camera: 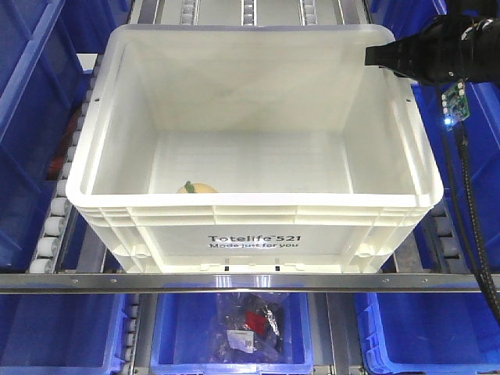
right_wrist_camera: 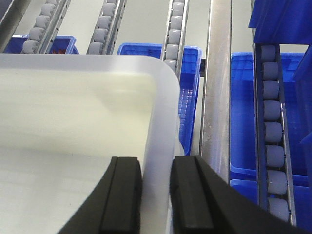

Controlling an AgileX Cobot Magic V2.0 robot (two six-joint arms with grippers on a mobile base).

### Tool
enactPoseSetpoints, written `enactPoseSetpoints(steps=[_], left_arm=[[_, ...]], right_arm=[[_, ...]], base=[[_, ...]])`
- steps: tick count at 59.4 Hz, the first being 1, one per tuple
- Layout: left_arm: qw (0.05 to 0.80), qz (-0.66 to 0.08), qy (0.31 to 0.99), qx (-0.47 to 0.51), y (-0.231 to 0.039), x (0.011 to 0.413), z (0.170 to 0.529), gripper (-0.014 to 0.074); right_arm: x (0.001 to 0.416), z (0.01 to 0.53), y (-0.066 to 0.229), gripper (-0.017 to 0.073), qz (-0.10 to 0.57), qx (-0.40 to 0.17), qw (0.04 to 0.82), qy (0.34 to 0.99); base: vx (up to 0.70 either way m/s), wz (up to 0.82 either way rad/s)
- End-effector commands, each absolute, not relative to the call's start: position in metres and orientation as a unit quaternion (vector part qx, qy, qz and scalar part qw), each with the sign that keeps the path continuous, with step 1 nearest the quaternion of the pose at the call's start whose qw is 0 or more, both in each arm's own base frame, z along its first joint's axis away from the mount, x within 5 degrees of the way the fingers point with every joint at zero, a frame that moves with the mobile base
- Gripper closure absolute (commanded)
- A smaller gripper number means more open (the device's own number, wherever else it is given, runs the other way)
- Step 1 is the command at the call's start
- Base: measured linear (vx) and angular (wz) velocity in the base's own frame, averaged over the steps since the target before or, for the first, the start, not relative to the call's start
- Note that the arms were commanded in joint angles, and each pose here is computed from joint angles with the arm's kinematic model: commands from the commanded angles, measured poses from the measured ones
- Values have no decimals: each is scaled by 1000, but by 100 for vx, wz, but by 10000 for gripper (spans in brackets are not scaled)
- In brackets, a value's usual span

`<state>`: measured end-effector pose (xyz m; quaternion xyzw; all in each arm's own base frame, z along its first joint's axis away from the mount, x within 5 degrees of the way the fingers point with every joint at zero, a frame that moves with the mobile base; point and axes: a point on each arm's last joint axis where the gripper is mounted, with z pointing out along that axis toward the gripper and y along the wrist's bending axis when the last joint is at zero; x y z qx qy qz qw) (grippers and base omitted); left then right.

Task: Place moving items into box and shelve
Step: 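Open the left gripper and withdraw it from the crate rim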

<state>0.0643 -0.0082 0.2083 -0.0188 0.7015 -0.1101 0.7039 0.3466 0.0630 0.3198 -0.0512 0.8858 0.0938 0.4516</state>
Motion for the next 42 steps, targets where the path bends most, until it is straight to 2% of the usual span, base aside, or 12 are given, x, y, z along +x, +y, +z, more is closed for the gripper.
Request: enactPoseSetpoints(steps=[1, 11, 26, 42], left_arm=[[757, -97, 646, -23, -5, 62, 218, 186], [739, -94, 666, -15, -6, 58, 204, 306], [733, -89, 674, -9, -6, 56, 201, 603], [733, -89, 674, -9, -6, 56, 201, 601]], right_arm=[[343, 351, 62, 332, 98, -49, 513, 851], [343, 351, 62, 332, 98, -49, 513, 851], [343, 351, 62, 332, 99, -48, 513, 851], [343, 351, 62, 332, 99, -48, 513, 851]], base=[[0, 0], [0, 0], [0, 0], [0, 0]])
